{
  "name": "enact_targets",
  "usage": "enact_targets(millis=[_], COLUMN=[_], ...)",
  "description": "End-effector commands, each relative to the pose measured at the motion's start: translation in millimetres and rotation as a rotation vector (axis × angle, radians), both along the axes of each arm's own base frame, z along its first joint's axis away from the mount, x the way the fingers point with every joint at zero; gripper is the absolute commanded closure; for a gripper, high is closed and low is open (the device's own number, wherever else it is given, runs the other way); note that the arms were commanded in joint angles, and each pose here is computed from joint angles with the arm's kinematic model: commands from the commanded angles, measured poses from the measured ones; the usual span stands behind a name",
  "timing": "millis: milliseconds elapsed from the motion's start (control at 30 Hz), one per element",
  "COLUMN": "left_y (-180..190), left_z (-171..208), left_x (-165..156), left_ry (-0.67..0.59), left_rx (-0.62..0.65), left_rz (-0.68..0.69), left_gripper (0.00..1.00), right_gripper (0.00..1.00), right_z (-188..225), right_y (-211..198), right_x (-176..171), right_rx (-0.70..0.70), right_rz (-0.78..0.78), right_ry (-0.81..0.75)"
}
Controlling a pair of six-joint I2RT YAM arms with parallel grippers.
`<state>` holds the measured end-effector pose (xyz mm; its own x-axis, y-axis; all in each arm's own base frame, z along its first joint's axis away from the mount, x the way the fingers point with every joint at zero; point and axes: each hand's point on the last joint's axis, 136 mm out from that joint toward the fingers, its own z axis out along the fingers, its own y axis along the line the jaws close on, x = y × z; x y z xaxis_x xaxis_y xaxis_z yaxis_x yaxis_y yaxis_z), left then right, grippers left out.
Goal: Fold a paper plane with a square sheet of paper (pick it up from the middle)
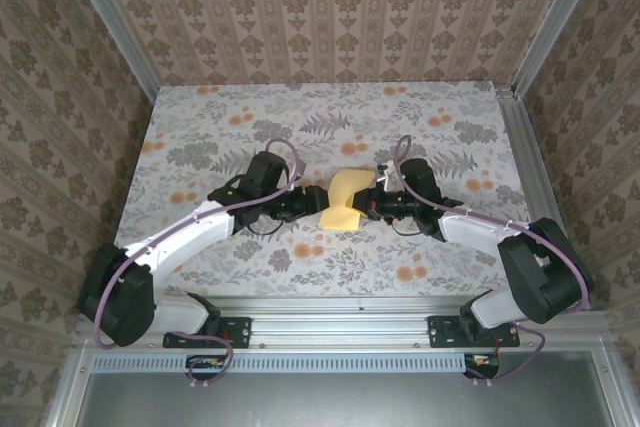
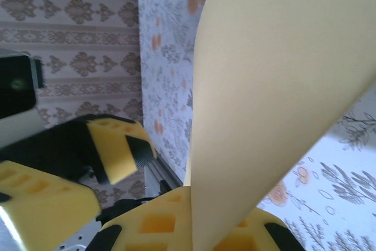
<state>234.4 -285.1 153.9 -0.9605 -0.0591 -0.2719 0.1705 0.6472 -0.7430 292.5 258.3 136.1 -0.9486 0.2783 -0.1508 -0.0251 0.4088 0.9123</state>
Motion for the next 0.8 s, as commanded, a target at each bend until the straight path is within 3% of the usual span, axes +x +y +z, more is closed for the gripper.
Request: enact_targets(millis=[0, 533, 767], left_y=[-4, -15, -12], left_z=[6, 15, 17], left_x=[-4, -7, -8], left_ry=[0.055, 0.096, 0.084], left_rx=[-0.089, -0.181, -0.154], left_rz=[0.037, 0.045, 0.046], left_gripper=[0.37, 0.45, 0.51], right_gripper=[0.97, 0.98, 0.98], right_z=[30, 42, 34], right_y=[4, 4, 3], right_x=[5, 10, 8], right_rx=[0.069, 0.107, 0.093], right_rz=[0.009, -0.002, -0.001], right_ry=[-0.046, -0.06, -0.05])
